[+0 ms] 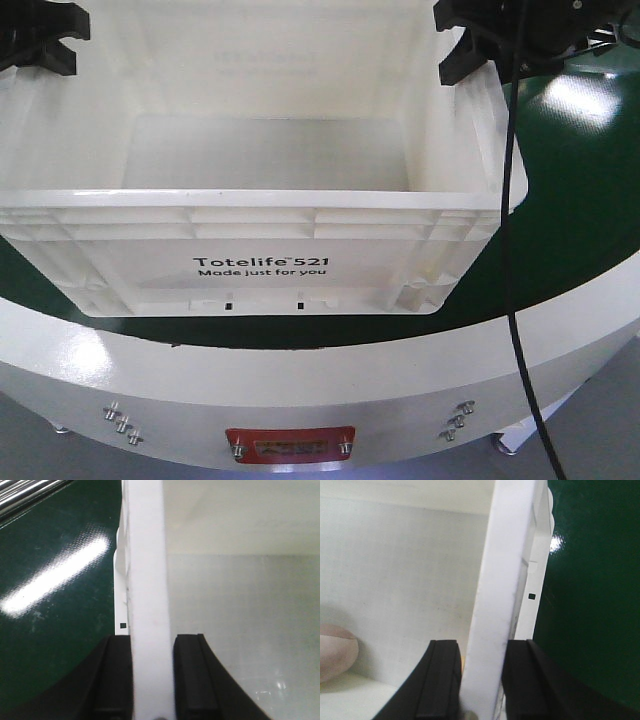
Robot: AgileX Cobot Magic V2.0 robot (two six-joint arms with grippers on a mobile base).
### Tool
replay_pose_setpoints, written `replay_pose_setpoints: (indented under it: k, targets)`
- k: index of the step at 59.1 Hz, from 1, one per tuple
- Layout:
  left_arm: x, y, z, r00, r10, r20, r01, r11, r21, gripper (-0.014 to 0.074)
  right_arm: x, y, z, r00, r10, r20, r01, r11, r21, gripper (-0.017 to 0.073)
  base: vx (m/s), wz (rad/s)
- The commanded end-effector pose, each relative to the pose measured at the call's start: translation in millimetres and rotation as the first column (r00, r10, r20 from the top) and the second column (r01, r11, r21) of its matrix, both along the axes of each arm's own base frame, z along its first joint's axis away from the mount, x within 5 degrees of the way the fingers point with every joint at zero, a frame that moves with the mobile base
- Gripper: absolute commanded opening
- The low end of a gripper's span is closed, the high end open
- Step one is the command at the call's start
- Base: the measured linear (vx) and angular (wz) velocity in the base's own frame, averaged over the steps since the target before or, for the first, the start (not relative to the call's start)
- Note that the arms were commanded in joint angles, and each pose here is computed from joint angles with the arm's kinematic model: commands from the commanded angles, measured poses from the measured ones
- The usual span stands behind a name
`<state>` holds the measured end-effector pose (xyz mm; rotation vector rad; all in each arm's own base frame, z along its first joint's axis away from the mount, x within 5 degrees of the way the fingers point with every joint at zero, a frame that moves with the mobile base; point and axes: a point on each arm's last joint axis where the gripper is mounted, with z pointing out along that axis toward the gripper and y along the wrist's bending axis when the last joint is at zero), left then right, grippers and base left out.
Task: Place moving items into box and shelve
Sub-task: 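Hold the crate with both grippers while the base backs away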
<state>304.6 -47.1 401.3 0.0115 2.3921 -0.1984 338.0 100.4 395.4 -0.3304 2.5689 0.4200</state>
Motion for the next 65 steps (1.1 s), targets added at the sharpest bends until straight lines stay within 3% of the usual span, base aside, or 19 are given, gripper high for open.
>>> replay_pose_setpoints:
  k: [1, 40, 65]
  targets:
    - [-10.6, -17.7, 41.3, 0.978, -0.008, 0.207, 0.053, 0.975, -0.214, -0.0016, -19.8, 24.2, 45.6, 0.988, 0.048, 0.144, -0.087, 0.956, 0.28, -0.0011, -0.07, -0.02]
    - [-10.6, -17.7, 41.3, 0.978, -0.008, 0.207, 0.053, 0.975, -0.214, -0.0016, -19.8, 24.2, 45.6, 0.988, 0.048, 0.144, -0.087, 0.956, 0.28, -0.0011, -0.13, -0.03]
    - [-10.6, -17.7, 41.2, 0.978, -0.008, 0.207, 0.053, 0.976, -0.213, -0.0016, -19.8, 24.2, 45.6, 0.988, 0.048, 0.144, -0.087, 0.956, 0.28, -0.0011, -0.14, 0.27]
